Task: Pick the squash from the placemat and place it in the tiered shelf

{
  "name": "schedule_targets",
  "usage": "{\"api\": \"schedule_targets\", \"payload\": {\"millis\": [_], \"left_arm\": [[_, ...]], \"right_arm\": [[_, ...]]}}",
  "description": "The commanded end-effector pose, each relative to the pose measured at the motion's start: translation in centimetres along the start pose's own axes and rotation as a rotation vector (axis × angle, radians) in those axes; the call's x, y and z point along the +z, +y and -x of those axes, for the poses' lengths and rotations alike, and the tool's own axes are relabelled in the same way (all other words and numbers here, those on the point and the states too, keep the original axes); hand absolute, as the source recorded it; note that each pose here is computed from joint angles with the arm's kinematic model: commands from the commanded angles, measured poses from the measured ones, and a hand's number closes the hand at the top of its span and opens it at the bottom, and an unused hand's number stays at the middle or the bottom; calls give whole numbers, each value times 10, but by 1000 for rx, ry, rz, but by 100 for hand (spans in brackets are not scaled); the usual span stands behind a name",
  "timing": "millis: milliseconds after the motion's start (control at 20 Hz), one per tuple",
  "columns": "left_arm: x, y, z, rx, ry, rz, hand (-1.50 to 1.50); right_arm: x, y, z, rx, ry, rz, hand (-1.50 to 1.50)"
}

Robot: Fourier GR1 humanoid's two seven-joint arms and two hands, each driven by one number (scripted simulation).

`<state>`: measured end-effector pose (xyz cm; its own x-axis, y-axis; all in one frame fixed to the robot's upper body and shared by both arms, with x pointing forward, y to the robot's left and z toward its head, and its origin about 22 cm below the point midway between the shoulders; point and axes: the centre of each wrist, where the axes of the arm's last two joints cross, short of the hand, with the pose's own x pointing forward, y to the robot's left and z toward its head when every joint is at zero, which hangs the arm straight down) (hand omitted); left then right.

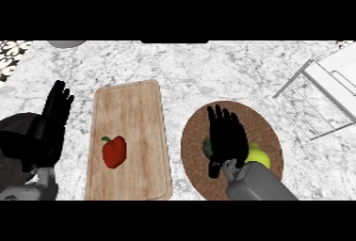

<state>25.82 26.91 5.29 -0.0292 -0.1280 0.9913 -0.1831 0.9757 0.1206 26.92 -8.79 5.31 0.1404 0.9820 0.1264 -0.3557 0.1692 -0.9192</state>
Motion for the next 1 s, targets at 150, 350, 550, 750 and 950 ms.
{"api": "schedule_targets", "payload": {"millis": [150, 350, 550, 750, 950], "left_arm": [[7, -11, 11, -17, -20, -6, 0], [4, 4, 11, -8, 2, 3, 0], [8, -12, -10, -2, -7, 10, 0], [11, 5, 2, 1, 4, -44, 0], [15, 10, 6, -11, 20, -60, 0]], "right_arm": [[-12, 18, 8, 29, 7, -83, 150], [2, 15, 17, 137, -52, 15, 150], [-9, 27, 9, 156, -85, 90, 150], [7, 7, 135, 213, -324, -30, 150], [12, -7, 205, 191, -433, -74, 150]]}}
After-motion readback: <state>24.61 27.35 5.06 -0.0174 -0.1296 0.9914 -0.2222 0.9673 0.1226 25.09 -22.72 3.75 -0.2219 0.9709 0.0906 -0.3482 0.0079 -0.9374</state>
